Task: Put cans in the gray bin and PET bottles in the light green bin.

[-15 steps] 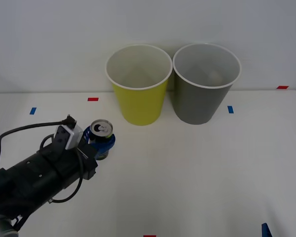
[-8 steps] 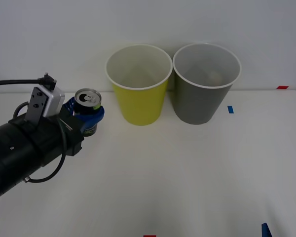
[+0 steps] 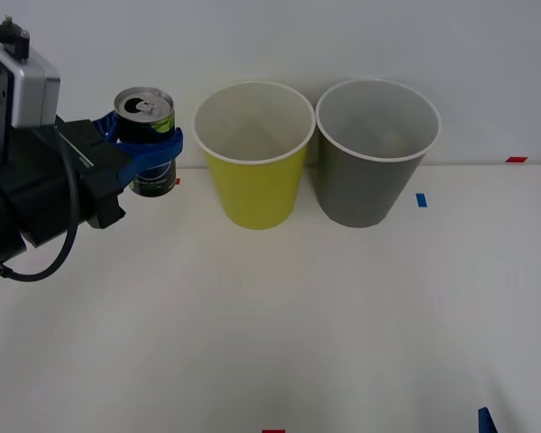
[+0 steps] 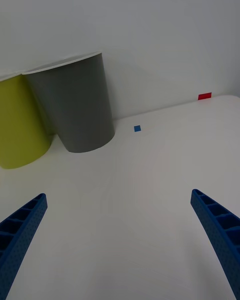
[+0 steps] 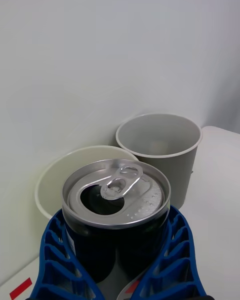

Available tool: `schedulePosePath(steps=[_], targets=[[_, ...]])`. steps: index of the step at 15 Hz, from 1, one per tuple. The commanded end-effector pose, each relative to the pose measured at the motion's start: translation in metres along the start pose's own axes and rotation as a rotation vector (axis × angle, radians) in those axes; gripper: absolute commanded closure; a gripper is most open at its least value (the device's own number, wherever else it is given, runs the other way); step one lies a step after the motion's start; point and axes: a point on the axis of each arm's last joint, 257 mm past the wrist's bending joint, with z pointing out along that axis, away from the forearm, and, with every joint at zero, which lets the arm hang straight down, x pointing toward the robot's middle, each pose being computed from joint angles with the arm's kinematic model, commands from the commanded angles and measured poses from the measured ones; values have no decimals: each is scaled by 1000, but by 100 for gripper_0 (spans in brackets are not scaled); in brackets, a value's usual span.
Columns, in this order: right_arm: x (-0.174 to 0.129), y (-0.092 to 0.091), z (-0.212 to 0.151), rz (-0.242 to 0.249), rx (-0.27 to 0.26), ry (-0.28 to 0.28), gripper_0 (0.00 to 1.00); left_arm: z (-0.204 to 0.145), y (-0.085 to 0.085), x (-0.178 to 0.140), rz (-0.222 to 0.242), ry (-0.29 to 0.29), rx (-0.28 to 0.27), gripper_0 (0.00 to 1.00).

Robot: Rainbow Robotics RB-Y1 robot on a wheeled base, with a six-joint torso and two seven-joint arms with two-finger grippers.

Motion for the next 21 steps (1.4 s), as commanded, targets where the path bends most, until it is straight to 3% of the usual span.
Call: schedulePosePath(steps=[1, 5, 8, 10, 13, 15, 18, 21], targets=[[0, 0, 0, 0, 0, 0, 0, 9, 8, -27, 61, -15, -18, 100], [0, 0, 0, 0, 0, 0, 0, 40, 11, -59, -27, -97, 42, 100], [0, 0, 0, 0, 0, 0, 0, 66, 4, -72, -83, -116, 102, 100], [0, 0, 0, 0, 0, 0, 0, 78, -3, -82, -92, -124, 127, 100], [0, 0, 0, 0, 0, 0, 0, 98, -8, -99, -75, -132, 111, 100], [0, 0, 0, 0, 0, 0, 0, 110, -11, -107, -140, -122, 92, 100], [0, 0, 0, 0, 0, 0, 0, 134, -12, -117, -190, -135, 63, 100], [0, 0, 0, 0, 0, 0, 0, 168, -14, -117, -216, -166, 79, 100]])
